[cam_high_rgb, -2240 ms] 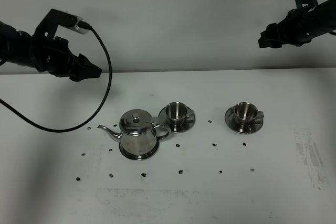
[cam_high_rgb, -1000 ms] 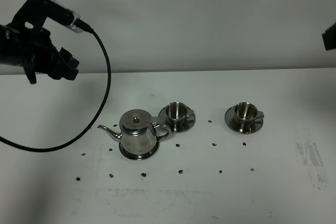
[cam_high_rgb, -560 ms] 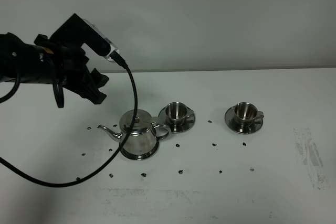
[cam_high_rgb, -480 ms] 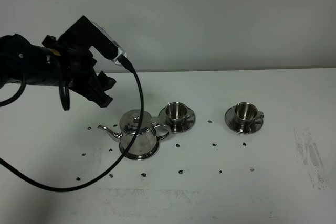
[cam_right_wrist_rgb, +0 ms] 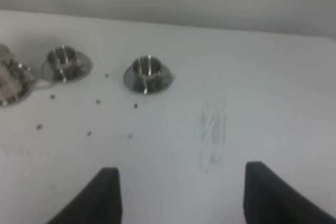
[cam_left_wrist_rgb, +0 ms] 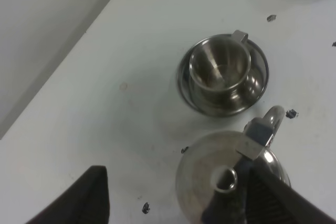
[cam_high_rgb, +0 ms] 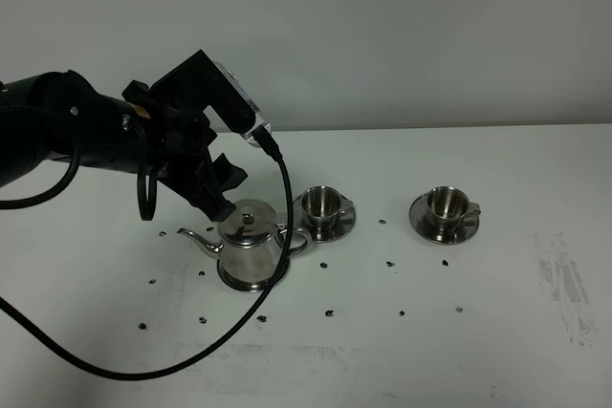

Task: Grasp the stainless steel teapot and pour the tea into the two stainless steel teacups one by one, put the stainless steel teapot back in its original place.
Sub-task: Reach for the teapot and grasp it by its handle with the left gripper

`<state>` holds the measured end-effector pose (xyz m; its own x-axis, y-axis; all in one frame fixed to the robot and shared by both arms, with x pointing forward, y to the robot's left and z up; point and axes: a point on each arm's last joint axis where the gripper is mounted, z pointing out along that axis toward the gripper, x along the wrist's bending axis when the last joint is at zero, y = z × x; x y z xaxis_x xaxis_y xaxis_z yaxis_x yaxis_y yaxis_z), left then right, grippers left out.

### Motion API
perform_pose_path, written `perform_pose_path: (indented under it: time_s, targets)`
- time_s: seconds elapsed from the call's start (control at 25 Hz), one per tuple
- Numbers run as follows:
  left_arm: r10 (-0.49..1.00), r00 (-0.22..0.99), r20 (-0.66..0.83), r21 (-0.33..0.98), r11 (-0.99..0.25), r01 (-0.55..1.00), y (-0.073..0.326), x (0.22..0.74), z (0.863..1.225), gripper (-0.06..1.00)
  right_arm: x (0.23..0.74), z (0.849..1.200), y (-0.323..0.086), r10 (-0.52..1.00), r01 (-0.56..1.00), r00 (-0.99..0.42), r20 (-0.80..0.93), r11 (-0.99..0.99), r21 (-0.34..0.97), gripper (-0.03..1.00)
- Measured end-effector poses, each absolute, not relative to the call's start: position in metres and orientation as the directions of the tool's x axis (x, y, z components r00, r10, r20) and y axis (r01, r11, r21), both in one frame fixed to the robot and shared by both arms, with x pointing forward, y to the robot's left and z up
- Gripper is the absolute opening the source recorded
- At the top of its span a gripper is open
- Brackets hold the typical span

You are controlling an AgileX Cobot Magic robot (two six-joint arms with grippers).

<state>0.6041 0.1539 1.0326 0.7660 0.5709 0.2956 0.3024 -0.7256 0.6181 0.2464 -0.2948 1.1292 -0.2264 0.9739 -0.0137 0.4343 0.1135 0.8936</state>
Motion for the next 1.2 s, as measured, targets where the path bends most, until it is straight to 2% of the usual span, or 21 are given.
perform_pose_path:
  time_s: [0.28,0.64,1.2]
  targets:
    - [0.532,0.783,0.323,0.605,-0.752,0.261,0.151,0.603,1.033,0.57,0.24,1.084,-0.294,0.97,0.494,-0.242,0.013,0.111,0.862,0.46]
    - [0.507,0.791,0.343,0.595,-0.769,0.234,0.15,0.603,1.033,0.57,0.226,1.058,-0.296,0.966,0.442,-0.259,-0.017,0.134,0.887,0.44]
    - [0.504,0.792,0.344,0.594,-0.77,0.232,0.15,0.602,1.033,0.57,0.227,1.055,-0.295,0.973,0.458,-0.231,-0.014,0.121,0.881,0.43]
